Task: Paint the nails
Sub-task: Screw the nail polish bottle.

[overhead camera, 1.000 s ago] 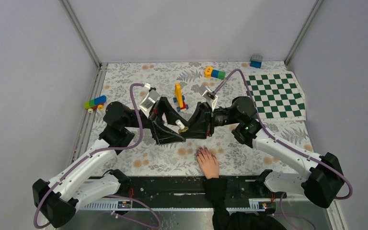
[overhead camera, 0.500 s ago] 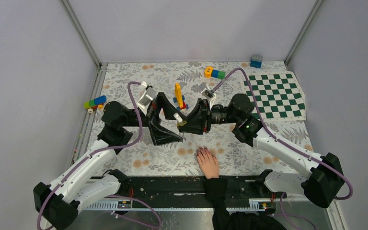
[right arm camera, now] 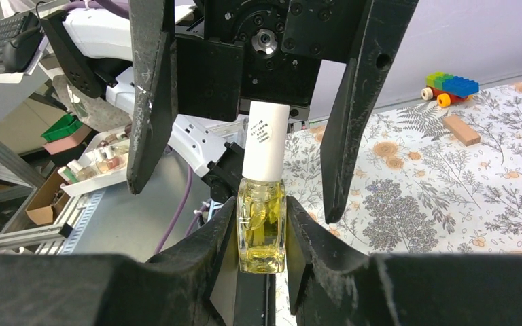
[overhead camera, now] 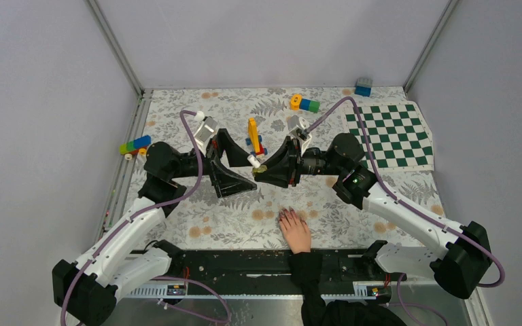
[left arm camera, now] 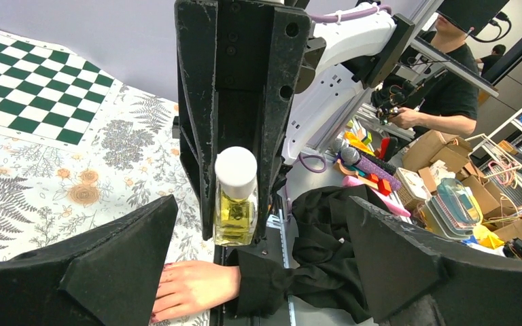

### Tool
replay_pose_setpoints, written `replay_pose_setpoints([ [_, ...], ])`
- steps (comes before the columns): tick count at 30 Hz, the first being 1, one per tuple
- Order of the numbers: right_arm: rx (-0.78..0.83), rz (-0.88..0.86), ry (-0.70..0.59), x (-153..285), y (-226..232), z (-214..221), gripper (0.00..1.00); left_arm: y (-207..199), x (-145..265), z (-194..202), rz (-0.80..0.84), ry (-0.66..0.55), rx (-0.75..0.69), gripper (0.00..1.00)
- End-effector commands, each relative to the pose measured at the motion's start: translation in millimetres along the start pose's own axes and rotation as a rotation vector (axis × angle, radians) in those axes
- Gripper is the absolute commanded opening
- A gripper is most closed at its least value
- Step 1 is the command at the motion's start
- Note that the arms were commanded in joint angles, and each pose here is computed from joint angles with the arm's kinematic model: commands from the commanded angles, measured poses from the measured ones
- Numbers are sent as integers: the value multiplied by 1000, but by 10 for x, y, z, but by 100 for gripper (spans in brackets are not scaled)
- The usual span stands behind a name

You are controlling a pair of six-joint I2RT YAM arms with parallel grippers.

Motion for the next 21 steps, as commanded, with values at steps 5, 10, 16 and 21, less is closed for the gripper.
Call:
replay_pose_setpoints([
  [5, 128, 104, -101, 45, -106, -293, 0, -129, 87, -212, -16, -87, -115, 99],
  [10, 195, 216, -100, 90, -231, -223, 0, 52, 175, -383, -199, -186, -121, 99],
  [16, 249, 319, -57, 106, -308, -143, 0, 263, 249, -523, -357, -299, 30, 99],
  [21, 257, 337, -23, 48, -325, -76, 0, 305, 226, -565, -368, -333, 100, 94],
])
Point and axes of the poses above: each gripper's point midway between its finger pads, its own x axis back along the fingers, its own y axis along the line the jaws close on, z = x × y, the point moved 1 cm from there along x, back along the fingers, and after that the axes turned 3 degrees about x, right-handed, at the moved point
